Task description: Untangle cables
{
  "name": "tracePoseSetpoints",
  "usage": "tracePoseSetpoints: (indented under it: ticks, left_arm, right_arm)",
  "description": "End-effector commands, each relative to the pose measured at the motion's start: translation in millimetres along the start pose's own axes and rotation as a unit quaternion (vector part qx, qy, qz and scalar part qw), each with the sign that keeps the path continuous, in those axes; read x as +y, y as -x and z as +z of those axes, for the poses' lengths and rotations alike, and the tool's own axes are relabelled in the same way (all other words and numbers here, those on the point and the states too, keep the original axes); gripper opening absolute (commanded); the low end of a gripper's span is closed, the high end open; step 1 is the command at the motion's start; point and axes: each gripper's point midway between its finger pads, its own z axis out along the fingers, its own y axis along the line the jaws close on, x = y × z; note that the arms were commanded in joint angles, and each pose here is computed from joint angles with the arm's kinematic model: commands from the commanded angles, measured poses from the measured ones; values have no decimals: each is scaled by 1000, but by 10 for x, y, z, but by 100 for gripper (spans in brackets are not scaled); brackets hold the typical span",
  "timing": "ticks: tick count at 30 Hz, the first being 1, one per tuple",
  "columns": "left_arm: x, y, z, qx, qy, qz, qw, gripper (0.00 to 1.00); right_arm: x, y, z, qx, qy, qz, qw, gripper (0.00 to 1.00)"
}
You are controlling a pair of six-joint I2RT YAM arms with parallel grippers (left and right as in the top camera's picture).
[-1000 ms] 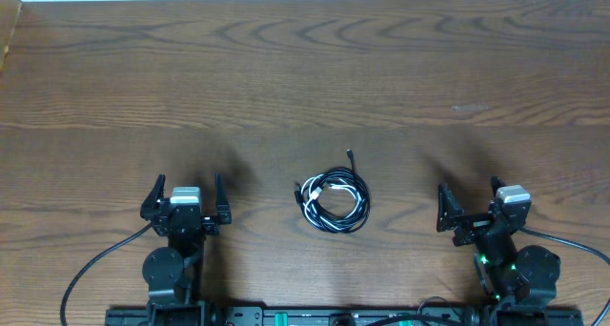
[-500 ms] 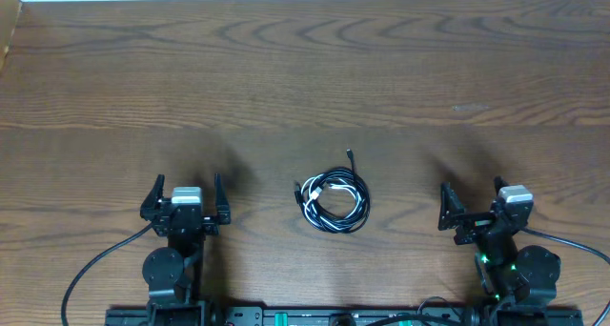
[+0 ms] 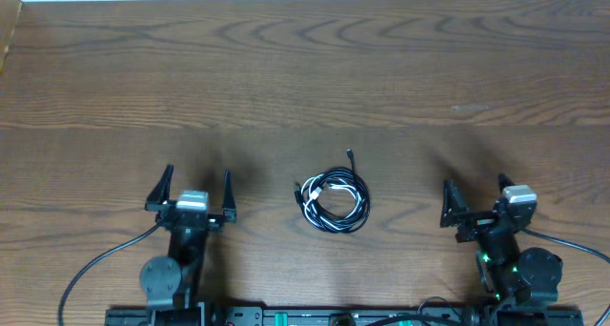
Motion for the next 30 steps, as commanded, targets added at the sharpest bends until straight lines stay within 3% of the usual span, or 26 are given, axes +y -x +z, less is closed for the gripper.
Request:
tracePoseSetpoints:
  ticks: [1,4,10,14,17,25,30]
  left_arm:
    - [-161,274,-29,-43,-54,-119,990,98]
    - [-250,537,-82,-63,-91,-163,980,98]
    - [-405,1236,-262,-115,-157,-148,970,98]
    - [-393,1778,-343,-138,-175,-170,960,98]
    - [-438,1994,-341,-128,-196,-169,957,98]
    - [-511,1668,-159,-24,-209,-230,950,98]
    - [-683,1258,-149,72,-240,-253,934,98]
  right_arm:
    - [217,134,-52,-10,57,9,998,99]
    - [289,413,-125,-36,66,20,997,99]
    - [510,1104,-260,-62,96,9,993,99]
    - [723,1412,-161,-6,147,49,988,99]
    - [913,1492,-71,62,199,70,976,99]
    - [1216,1190,53,278,266,40,922,99]
    - [1269,950,211,346,267,113,892,99]
